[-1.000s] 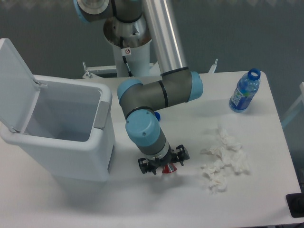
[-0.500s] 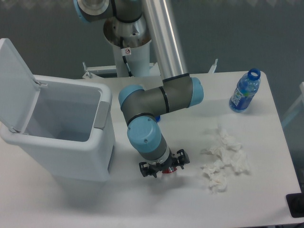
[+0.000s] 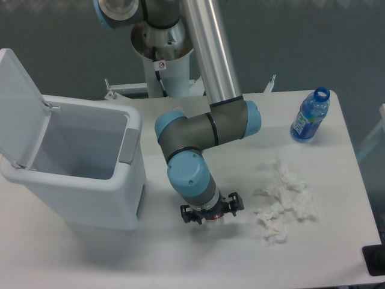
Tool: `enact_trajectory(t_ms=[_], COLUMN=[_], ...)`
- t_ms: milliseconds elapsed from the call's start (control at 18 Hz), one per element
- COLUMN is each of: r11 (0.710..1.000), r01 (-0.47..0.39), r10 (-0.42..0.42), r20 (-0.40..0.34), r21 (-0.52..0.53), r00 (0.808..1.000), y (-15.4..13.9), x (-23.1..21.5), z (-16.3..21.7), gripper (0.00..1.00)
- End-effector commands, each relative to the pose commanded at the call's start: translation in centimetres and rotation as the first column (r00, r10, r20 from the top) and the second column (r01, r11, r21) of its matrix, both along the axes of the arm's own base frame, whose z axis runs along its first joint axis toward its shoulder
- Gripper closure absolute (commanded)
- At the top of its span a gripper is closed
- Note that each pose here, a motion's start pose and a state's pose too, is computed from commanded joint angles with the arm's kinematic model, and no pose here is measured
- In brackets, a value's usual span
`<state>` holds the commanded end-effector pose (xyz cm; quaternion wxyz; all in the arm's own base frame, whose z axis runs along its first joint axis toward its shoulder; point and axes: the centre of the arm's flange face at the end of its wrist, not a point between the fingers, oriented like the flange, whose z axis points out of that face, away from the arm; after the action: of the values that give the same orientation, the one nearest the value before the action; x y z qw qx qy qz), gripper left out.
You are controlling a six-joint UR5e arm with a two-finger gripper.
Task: Pick up the cans
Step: 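Close the gripper on the red safety glasses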
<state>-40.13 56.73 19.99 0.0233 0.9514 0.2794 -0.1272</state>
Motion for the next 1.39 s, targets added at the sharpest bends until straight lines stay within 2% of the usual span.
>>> enact_trajectory(t_ms=[611, 1389], r11=[1.0, 1.0], r01=[0.006, 0.01], r10=[-0.006, -0.01], r20=[0.006, 0.008], r21=[-0.007, -0.009], r00=[1.0, 1.0], y=[0.02, 0.04], x=[-0.02, -0.04], z=[-0.53, -0.72], gripper=[0.01, 0.18])
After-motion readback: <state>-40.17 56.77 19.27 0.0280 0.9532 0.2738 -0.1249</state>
